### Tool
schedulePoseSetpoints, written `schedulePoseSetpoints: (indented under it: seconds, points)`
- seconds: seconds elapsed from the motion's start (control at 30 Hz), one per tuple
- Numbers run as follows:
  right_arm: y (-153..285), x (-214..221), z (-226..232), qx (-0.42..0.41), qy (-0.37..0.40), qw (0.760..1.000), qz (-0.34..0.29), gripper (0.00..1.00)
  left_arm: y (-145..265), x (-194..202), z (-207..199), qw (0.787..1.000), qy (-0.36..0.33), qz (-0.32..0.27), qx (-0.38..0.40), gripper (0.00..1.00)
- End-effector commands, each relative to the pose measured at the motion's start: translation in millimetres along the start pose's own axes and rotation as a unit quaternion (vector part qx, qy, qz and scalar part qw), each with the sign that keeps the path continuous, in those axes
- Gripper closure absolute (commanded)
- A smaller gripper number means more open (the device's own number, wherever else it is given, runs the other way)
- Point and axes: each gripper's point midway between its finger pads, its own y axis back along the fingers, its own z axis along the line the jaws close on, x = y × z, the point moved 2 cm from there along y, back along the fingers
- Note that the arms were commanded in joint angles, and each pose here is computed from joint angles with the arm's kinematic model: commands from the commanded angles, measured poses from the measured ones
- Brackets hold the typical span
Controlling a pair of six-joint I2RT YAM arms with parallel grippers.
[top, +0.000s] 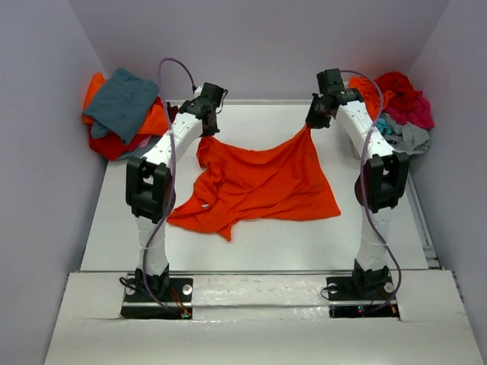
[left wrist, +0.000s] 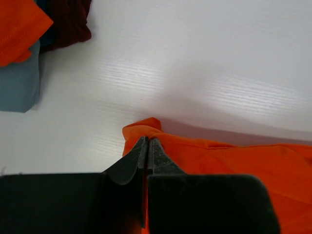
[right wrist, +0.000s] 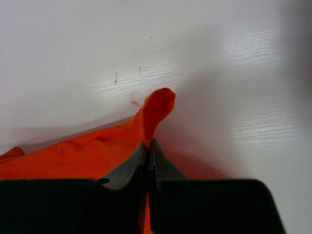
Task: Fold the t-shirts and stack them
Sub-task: Flatten out the tshirt
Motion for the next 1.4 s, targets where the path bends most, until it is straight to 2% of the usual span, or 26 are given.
schedulePoseSetpoints:
  seconds: [0.0,0.17,0.27,0.3,0.37,0.87,1.37]
  points:
    - [0,-22,-3,-0.009,-0.02,1.0,-0.003,0.93,-3,-24,-7,1.0,-0.01,-0.017,-0.002,0.94]
    - [-22,-24,-24,0.003,-0.047,0.999,0.012,0.93,-21,-39,-13,1.0,-0.008,-0.026,-0.013,0.94]
    - [-33,-21,-31,0.01,-0.051,0.998,0.022,0.93,-44,-24,-12,1.0,-0.007,-0.002,-0.023,0.94]
    - [-35,-19,-32,0.012,-0.051,0.998,0.025,0.93,-32,-45,-9,1.0,0.005,-0.017,-0.018,0.94]
    - [-42,-18,-38,0.017,-0.055,0.998,0.029,0.93,-39,-48,-7,1.0,0.008,-0.015,-0.025,0.94]
    - [-71,-31,-44,-0.004,-0.066,0.997,0.037,0.93,-69,-47,27,0.998,0.03,-0.001,-0.059,0.94]
    - [-84,-32,-54,0.0,-0.068,0.997,0.04,0.93,-84,-44,21,0.998,0.027,0.003,-0.055,0.94]
